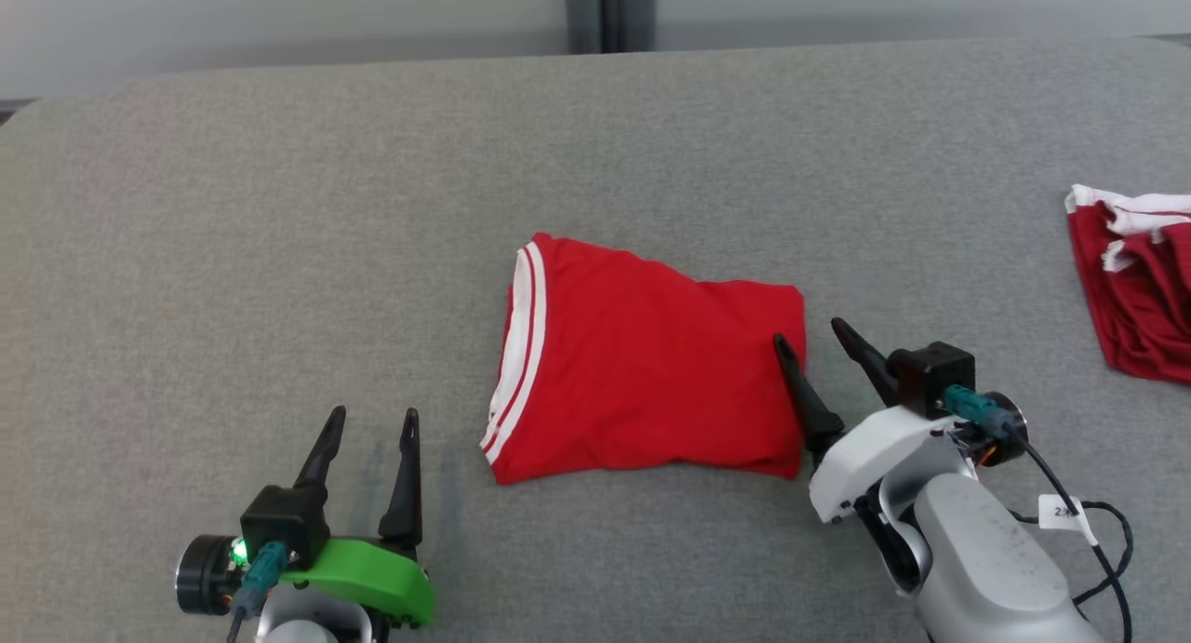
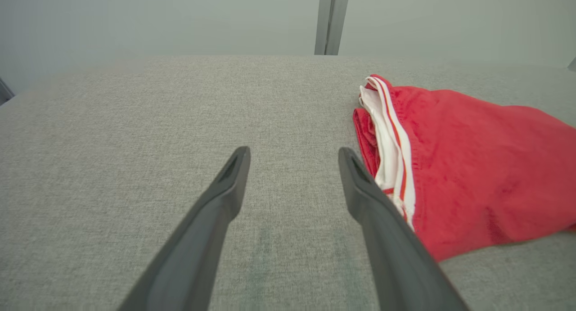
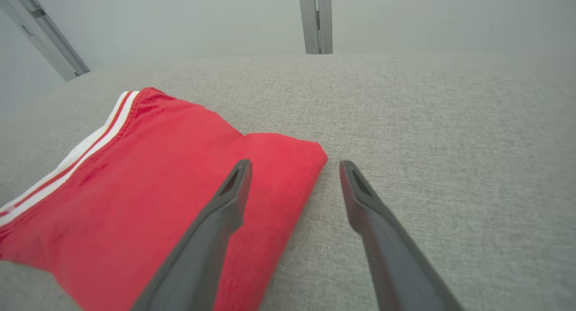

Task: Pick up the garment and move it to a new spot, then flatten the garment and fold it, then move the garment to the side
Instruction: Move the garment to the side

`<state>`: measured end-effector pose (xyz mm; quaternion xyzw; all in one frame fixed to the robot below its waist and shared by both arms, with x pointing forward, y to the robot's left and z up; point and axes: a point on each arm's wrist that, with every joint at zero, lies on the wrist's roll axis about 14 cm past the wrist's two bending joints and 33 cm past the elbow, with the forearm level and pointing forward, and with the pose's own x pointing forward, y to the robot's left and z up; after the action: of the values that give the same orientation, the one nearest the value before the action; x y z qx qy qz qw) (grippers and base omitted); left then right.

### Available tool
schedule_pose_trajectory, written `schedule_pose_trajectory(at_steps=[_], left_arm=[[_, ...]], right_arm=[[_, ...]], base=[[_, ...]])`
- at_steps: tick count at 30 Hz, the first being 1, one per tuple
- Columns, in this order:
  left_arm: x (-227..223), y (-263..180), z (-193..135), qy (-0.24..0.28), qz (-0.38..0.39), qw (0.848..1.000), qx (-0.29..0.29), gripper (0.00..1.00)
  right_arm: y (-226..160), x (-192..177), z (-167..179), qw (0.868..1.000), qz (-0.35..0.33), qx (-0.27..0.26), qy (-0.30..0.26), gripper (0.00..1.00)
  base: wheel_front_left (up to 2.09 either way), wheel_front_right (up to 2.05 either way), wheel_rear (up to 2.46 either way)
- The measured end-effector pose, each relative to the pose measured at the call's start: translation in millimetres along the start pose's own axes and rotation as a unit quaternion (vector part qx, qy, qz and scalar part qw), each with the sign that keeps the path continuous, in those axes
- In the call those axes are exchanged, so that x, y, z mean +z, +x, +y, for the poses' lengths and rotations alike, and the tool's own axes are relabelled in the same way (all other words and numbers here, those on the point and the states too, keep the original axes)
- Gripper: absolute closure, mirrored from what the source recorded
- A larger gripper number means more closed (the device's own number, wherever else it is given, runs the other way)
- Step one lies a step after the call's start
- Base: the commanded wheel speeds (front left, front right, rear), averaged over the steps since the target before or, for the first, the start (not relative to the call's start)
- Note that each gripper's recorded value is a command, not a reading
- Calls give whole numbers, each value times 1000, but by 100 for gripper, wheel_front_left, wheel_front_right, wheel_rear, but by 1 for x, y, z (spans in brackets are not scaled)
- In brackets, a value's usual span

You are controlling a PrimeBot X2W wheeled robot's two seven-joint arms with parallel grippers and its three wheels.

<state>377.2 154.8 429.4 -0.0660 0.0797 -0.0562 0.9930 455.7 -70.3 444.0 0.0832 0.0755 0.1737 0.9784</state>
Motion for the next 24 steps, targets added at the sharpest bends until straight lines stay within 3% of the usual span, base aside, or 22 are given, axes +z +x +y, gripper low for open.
schedule_pose_trajectory(at_steps=[5,6,7,8,9,17,24], left_arm=[[-6,-4,13,-1,11,1000,20,0],[-8,-5,16,-1,12,1000,24,0],[-9,-6,19,-1,15,999,29,0],[-10,-7,22,-1,17,999,35,0],[-11,-8,25,-1,19,999,38,0],[-22,-1,21,14,34,999,27,0],[-22,31,-34,22,29,997,-65,0]], right_arm=[[5,-52,8,997,81,13,6,0],[6,-56,11,996,86,16,12,24],[7,-60,14,996,91,20,15,24],[8,-63,16,995,95,25,18,91],[10,-65,17,995,97,27,21,100],[3,-56,-2,996,76,-9,49,100],[-37,-51,-56,992,61,-94,60,100]], base=[[0,0,0],[0,0,0],[0,0,0],[0,0,0],[0,0,0],[0,0,0],[0,0,0]])
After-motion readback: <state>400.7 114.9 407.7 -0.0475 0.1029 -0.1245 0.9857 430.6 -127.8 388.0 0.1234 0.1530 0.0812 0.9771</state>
